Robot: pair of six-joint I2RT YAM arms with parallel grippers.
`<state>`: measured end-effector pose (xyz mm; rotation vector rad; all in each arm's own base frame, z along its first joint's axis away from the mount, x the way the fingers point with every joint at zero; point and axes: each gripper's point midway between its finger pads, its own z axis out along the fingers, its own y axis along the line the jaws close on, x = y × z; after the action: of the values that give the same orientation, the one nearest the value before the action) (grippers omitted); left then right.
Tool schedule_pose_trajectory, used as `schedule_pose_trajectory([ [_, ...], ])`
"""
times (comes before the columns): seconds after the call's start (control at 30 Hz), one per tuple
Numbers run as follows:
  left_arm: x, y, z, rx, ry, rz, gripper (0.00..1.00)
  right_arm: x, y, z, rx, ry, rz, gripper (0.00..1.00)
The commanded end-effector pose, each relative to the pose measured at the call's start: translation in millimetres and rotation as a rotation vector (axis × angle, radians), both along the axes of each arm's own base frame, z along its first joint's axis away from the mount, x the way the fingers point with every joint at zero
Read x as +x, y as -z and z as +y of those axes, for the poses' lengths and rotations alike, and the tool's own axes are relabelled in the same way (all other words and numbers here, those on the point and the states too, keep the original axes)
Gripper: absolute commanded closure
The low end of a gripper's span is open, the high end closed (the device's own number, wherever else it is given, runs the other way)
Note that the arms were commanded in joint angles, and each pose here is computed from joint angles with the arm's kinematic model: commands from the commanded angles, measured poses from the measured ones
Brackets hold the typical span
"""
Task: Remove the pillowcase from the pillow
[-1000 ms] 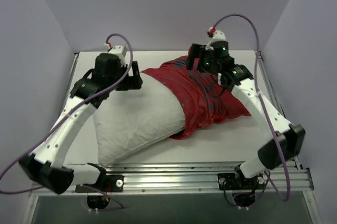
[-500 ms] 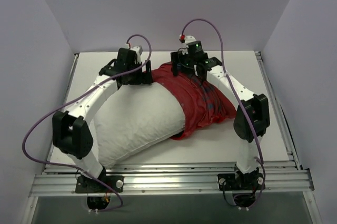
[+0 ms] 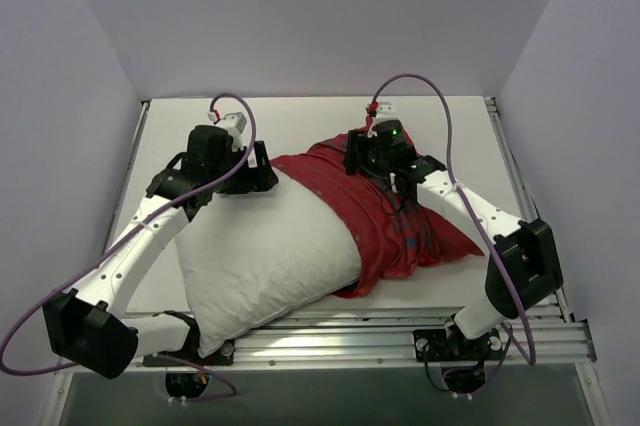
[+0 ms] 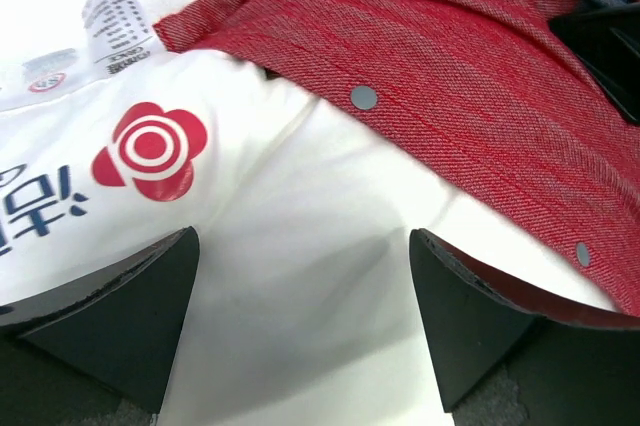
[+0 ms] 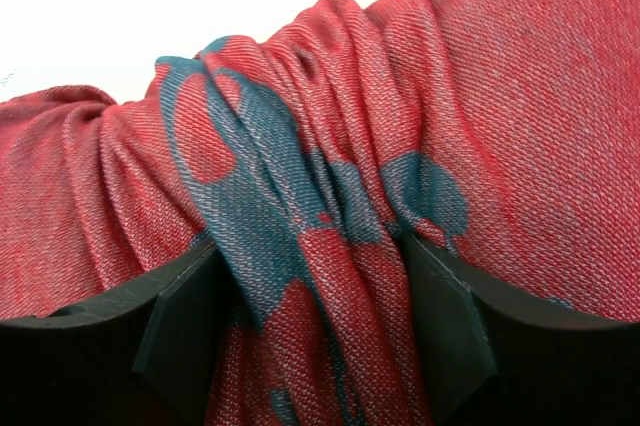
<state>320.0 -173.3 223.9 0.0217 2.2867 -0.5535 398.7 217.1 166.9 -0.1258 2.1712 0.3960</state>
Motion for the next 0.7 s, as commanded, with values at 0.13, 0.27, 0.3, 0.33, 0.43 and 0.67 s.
schedule_pose_trajectory([
  [0.13, -3.4, -4.4, 8.6, 0.074, 0.018, 0.027, 0.06, -36.4, 0.5, -4.3, -0.085, -0.004, 0.085, 0.34],
  [0.27, -0.2, 10.7, -15.9, 0.038, 0.118, 0.114, 0.06, -25.5, -8.5, 2.4, -0.102, -0.007, 0.050, 0.29],
  [0.3, -1.4, 20.5, -21.3, 0.039, 0.138, 0.154, 0.06, -24.5, -15.7, 8.8, -0.103, -0.025, 0.033, 0.26],
  [0.33, -4.4, 25.6, -24.2, 0.042, 0.150, 0.173, 0.06, -23.4, -20.1, 11.9, -0.104, -0.032, 0.023, 0.25],
  [0.43, -20.6, 38.8, -33.2, 0.032, 0.192, 0.216, 0.05, -21.9, -39.8, 30.0, -0.100, -0.082, -0.024, 0.18],
  [0.67, -36.9, 57.4, -42.1, 0.001, 0.226, 0.301, 0.10, -15.4, -46.7, 73.6, -0.133, -0.194, -0.031, 0.10],
])
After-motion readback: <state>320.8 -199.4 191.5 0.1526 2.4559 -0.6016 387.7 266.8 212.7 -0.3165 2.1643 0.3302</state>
